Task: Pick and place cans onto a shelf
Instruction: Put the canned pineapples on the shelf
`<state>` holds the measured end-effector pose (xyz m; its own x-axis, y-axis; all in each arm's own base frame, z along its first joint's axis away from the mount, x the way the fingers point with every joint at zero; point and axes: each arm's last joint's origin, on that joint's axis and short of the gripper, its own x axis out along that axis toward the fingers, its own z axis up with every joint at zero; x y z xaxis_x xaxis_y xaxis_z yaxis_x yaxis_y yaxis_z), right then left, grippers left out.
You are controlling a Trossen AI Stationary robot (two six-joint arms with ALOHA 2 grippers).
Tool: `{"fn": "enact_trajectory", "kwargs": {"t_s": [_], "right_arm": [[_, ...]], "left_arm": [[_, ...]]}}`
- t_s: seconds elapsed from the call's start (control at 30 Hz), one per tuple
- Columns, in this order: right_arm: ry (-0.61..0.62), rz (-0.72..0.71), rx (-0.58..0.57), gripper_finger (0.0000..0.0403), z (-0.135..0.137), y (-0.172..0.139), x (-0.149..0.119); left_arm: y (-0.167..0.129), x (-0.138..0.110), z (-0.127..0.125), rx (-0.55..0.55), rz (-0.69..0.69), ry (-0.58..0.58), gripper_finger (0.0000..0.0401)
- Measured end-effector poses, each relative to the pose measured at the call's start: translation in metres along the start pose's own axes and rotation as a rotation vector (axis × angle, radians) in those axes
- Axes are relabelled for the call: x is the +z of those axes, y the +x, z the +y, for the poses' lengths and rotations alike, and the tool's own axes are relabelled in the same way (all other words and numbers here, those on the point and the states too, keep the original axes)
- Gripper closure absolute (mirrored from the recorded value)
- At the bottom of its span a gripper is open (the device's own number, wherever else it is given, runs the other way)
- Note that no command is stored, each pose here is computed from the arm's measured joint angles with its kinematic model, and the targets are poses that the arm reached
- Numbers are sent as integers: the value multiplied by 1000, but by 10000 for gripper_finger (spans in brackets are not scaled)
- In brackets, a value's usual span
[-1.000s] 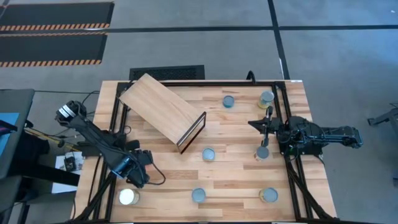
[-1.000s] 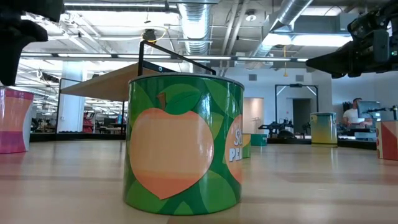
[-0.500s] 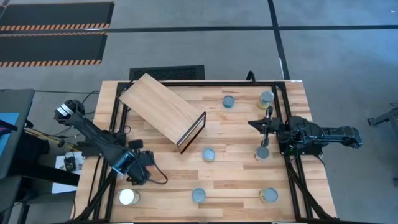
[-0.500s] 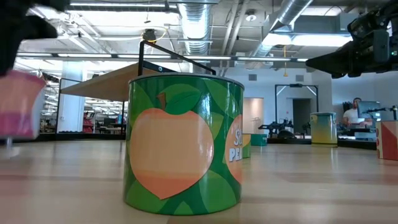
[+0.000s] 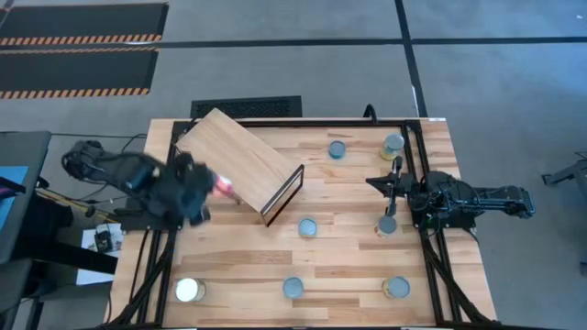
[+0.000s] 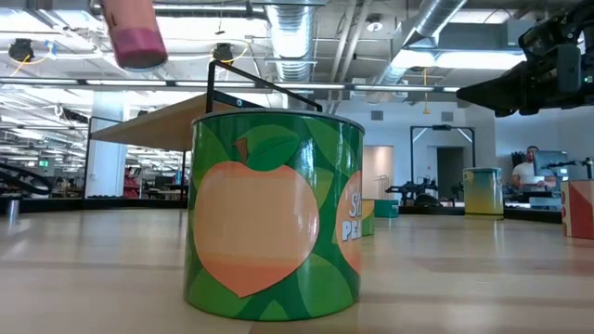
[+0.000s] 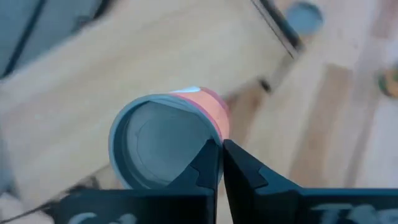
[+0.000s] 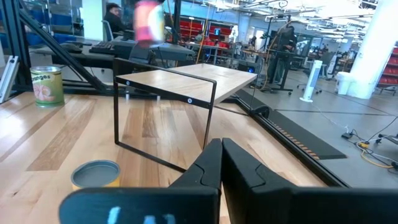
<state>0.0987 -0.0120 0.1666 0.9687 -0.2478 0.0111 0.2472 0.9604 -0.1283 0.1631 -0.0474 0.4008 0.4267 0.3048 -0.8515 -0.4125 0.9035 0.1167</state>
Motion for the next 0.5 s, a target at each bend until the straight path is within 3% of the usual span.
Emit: {"fn": "enact_trajectory", "kwargs": {"t_s": [0.27, 0.5], "right_arm": [[0, 0, -1, 376, 0, 0, 0], [0, 0, -1, 374, 0, 0, 0]], "left_arm": [[18, 34, 76, 79, 99, -61, 401], [29, 34, 134, 124, 185, -124, 401]]}}
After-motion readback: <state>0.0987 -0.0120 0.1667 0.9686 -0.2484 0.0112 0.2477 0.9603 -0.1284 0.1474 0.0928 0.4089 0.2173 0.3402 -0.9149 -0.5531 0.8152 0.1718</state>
